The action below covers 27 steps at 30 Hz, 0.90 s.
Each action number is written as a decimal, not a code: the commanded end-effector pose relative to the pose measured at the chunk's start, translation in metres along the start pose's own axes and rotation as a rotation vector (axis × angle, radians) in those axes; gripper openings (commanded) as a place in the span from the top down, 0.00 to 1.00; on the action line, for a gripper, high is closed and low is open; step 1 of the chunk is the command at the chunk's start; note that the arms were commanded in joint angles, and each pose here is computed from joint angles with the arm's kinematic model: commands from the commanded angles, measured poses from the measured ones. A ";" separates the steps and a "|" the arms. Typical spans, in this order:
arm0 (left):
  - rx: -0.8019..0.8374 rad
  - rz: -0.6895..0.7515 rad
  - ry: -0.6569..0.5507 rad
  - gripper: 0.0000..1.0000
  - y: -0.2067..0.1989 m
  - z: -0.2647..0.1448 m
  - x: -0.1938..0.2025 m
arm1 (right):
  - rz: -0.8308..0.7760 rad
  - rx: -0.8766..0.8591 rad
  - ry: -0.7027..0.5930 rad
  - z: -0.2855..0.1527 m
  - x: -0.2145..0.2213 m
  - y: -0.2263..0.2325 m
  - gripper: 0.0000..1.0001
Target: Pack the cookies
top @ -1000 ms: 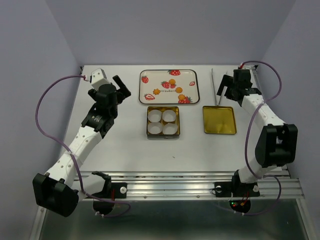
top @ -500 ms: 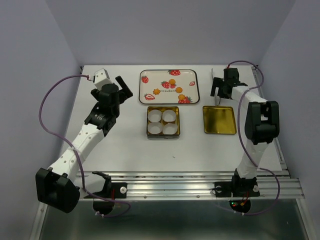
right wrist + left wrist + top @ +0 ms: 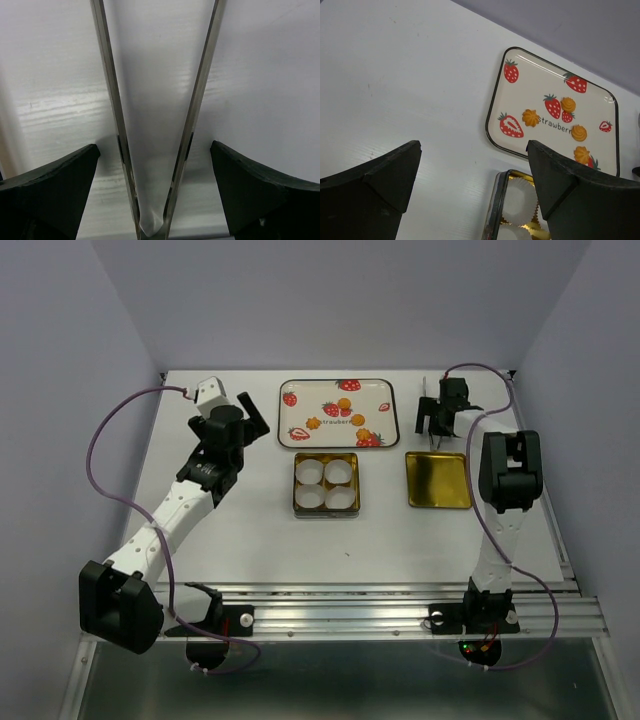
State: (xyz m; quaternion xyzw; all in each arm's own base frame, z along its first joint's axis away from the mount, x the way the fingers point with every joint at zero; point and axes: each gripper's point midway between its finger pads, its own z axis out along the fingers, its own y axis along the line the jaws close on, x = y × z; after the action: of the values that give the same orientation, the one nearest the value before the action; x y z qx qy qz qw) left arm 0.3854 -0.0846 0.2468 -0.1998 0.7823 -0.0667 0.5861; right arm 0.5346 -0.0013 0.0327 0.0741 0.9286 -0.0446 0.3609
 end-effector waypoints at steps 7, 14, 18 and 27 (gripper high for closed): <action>0.035 0.001 -0.073 0.01 -0.014 0.002 -0.027 | 0.022 0.040 -0.102 0.027 -0.027 -0.001 0.00; 0.027 0.020 -0.071 0.01 -0.015 0.004 -0.030 | 0.062 0.090 -0.102 0.037 -0.026 -0.007 0.10; 0.020 0.022 -0.076 0.01 -0.013 0.004 -0.030 | 0.077 0.108 -0.098 0.031 -0.022 -0.011 0.30; 0.029 0.014 -0.082 0.01 -0.016 0.003 -0.032 | 0.076 0.100 -0.135 0.020 -0.039 -0.010 0.54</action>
State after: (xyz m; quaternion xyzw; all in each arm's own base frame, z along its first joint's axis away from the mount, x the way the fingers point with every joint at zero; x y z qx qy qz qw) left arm 0.3942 -0.0865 0.2449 -0.1818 0.7868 -0.0532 0.5874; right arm 0.5755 -0.0109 0.0341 0.1180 0.9000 -0.0638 0.4147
